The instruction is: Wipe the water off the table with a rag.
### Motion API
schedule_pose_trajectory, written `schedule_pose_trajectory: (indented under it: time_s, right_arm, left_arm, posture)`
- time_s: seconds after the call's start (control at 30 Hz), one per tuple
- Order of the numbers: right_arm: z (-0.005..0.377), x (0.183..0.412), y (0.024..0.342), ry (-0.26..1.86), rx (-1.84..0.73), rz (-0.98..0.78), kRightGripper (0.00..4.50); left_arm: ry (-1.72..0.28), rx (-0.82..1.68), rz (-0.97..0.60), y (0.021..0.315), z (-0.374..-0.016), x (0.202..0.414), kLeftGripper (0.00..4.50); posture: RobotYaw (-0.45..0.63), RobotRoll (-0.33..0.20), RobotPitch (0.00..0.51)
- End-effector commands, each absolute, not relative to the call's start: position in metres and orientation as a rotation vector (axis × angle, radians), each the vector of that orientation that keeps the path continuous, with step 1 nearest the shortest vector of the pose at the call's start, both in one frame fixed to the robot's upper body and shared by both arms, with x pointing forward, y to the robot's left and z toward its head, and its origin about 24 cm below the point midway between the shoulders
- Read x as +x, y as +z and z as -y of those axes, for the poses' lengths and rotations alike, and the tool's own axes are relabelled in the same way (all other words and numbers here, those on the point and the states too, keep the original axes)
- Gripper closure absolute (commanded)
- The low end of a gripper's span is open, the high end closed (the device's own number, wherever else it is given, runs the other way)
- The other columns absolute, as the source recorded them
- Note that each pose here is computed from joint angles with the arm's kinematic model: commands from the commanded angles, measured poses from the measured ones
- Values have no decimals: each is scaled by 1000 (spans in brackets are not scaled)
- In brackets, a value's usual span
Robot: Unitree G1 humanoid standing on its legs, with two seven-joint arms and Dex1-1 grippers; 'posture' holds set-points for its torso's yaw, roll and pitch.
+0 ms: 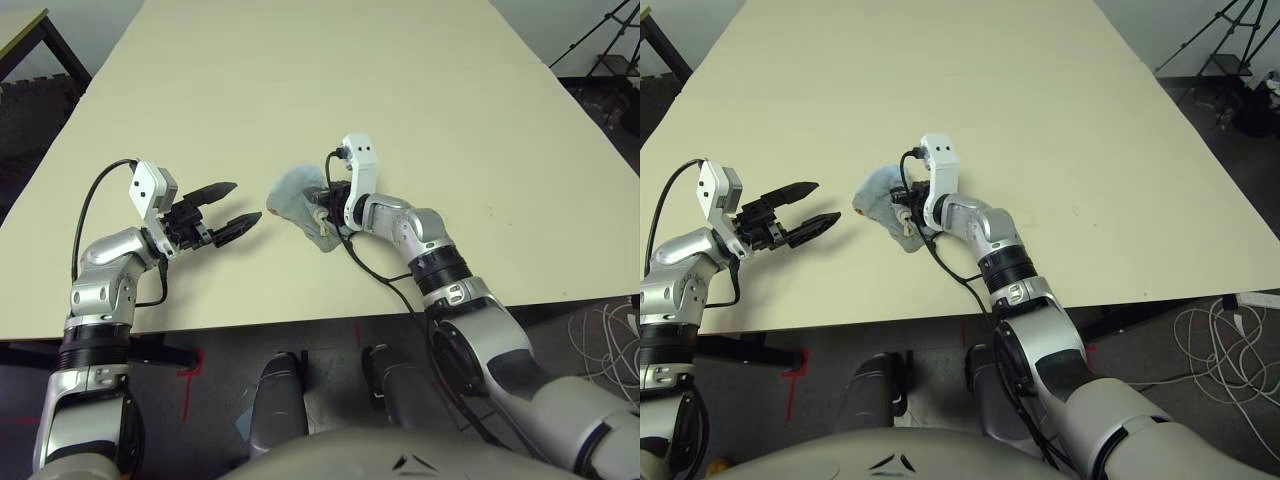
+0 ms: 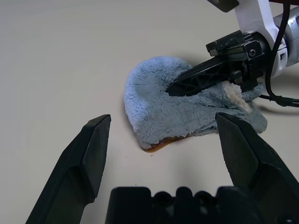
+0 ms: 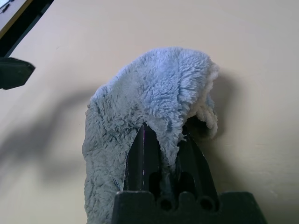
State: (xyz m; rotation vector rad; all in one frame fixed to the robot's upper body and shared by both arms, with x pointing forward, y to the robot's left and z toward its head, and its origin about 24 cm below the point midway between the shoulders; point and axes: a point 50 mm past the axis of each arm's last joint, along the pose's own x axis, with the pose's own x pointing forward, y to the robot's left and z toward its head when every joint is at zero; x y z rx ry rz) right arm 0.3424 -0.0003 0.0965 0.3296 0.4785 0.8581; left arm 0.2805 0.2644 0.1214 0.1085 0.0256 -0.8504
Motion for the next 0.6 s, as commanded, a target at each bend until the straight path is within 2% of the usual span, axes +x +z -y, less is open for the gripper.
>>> schedule_pose_trajectory:
  time_s: [0.03, 0.33, 0.6]
  right_arm:
    - [-13, 326, 70, 874, 357, -604, 4495]
    - [33, 366, 84, 576, 446, -485, 4495]
    - [61, 388, 99, 434, 479, -402, 4495]
  left_arm:
    - [-851, 100, -24, 121, -264, 278, 0]
    - [-853, 102, -23, 121, -264, 280, 0]
    - [-861, 103, -19, 122, -261, 285, 0]
  posture:
    - [8, 0, 153]
    - [-10, 0, 146]
    - [-22, 0, 141]
